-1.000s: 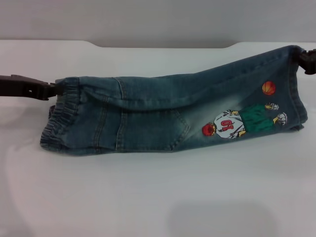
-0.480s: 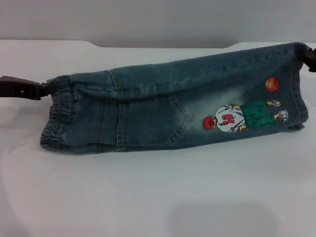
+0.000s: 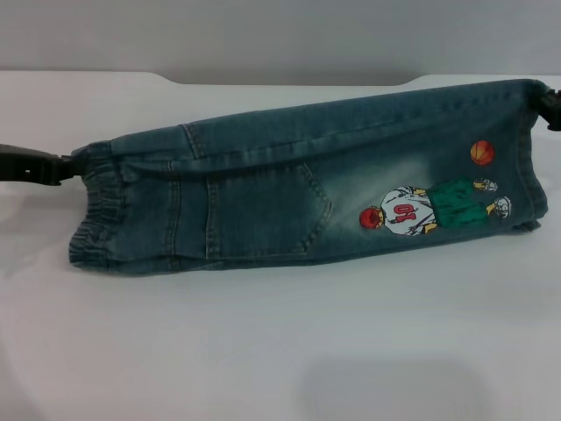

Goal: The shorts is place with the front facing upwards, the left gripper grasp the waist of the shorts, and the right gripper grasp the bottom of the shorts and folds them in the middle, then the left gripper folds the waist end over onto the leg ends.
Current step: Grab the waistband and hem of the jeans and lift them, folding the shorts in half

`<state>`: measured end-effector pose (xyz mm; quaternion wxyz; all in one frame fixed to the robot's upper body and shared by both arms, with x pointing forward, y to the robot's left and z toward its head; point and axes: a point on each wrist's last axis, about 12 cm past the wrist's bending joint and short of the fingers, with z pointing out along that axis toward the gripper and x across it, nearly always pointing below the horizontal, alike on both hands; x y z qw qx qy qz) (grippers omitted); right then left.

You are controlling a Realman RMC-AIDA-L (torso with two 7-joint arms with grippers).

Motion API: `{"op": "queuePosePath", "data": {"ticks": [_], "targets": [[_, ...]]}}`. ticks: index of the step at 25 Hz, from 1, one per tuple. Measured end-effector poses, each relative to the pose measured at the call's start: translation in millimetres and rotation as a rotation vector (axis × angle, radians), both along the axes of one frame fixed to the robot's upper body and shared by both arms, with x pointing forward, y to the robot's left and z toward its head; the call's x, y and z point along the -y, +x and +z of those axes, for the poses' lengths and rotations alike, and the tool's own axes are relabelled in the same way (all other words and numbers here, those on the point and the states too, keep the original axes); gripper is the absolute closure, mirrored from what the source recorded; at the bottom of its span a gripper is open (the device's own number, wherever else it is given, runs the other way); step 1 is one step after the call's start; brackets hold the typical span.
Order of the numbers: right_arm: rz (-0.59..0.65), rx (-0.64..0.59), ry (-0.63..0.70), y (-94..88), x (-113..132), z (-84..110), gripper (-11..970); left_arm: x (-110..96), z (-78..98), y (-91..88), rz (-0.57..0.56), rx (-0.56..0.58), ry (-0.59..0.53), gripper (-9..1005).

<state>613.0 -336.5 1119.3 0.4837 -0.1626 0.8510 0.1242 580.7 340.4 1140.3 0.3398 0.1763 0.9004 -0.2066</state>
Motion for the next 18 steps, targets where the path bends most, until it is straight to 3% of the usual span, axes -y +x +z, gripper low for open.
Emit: {"op": "queuePosePath", "data": {"ticks": [18], "targets": [[0.004, 0.000, -0.002, 3.3, -3.4, 0.0, 870, -2.4, -0.3, 0.3, 0.004, 0.005, 0.017, 916]]}}
